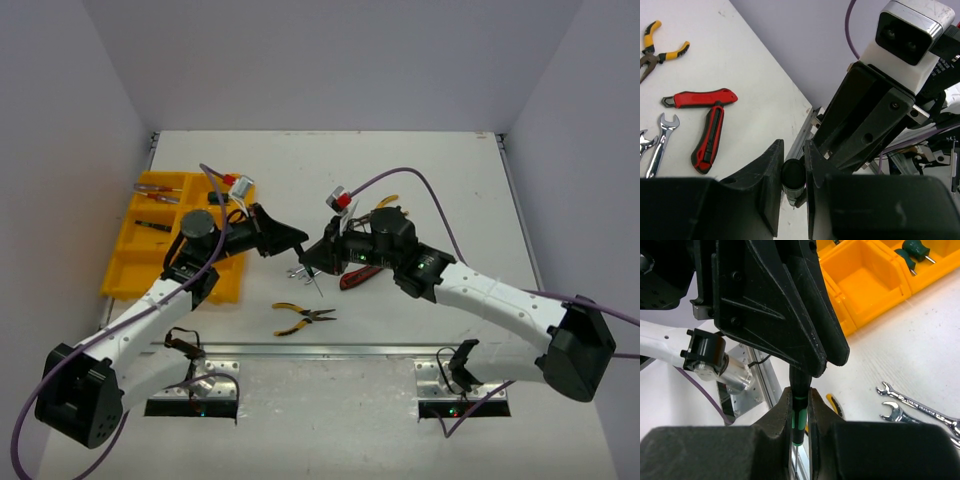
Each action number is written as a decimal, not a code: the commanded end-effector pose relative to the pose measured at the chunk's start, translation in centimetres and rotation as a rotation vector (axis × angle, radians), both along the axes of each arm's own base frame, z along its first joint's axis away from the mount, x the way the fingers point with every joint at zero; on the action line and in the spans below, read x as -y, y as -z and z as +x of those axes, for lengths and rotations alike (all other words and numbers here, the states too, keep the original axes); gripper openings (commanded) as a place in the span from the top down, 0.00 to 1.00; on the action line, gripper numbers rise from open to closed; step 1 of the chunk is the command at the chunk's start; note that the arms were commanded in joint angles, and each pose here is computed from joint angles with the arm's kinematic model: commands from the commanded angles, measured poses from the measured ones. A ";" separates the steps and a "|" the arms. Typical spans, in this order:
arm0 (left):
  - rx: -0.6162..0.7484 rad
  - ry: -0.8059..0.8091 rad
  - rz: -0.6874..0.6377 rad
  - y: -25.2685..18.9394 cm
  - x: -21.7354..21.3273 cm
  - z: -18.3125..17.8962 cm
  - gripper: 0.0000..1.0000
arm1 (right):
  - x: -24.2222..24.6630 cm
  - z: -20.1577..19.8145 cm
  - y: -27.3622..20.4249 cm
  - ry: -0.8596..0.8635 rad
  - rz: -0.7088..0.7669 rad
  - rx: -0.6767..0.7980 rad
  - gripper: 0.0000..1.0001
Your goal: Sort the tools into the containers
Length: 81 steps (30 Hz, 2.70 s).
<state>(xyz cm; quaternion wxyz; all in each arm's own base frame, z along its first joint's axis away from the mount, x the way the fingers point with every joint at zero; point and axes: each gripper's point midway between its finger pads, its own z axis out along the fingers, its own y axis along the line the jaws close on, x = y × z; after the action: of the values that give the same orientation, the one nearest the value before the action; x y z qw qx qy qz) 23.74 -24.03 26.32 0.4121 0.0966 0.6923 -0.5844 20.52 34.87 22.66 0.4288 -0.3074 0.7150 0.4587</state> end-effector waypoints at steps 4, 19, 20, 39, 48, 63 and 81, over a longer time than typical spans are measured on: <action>-0.094 -0.266 0.145 1.7 -2.0 4.8 1.00 | 0.7 2.6 -3.2 0.103 0.073 0.039 0.07; -0.483 -1.887 0.459 0.4 -40.9 8.9 1.00 | 11.1 4.1 0.8 0.512 -0.148 -0.063 0.01; -0.497 -1.956 0.463 0.0 -42.5 8.0 1.00 | 11.2 3.9 1.0 0.511 -0.153 -0.060 0.01; -0.774 -1.780 0.601 10.1 -45.7 13.2 1.00 | 11.9 2.5 1.1 0.487 -0.121 -0.068 0.01; -0.825 -1.676 0.549 11.5 -43.9 14.1 0.22 | 11.3 2.9 2.6 0.480 -0.168 -0.114 0.01; -0.321 -1.385 0.403 -4.0 -34.7 11.1 0.00 | 14.0 8.1 8.6 0.810 -0.507 -0.243 0.01; -0.161 -1.108 0.574 2.9 -24.7 2.8 0.00 | 14.0 12.5 14.2 1.456 -0.587 -0.706 0.40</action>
<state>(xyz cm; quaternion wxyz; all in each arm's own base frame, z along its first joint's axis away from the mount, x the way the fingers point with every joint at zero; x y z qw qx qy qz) 26.96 0.88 21.09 0.5079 -0.2440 0.8220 -0.0821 33.78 23.59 6.68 0.2651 0.1552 0.9516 -0.0045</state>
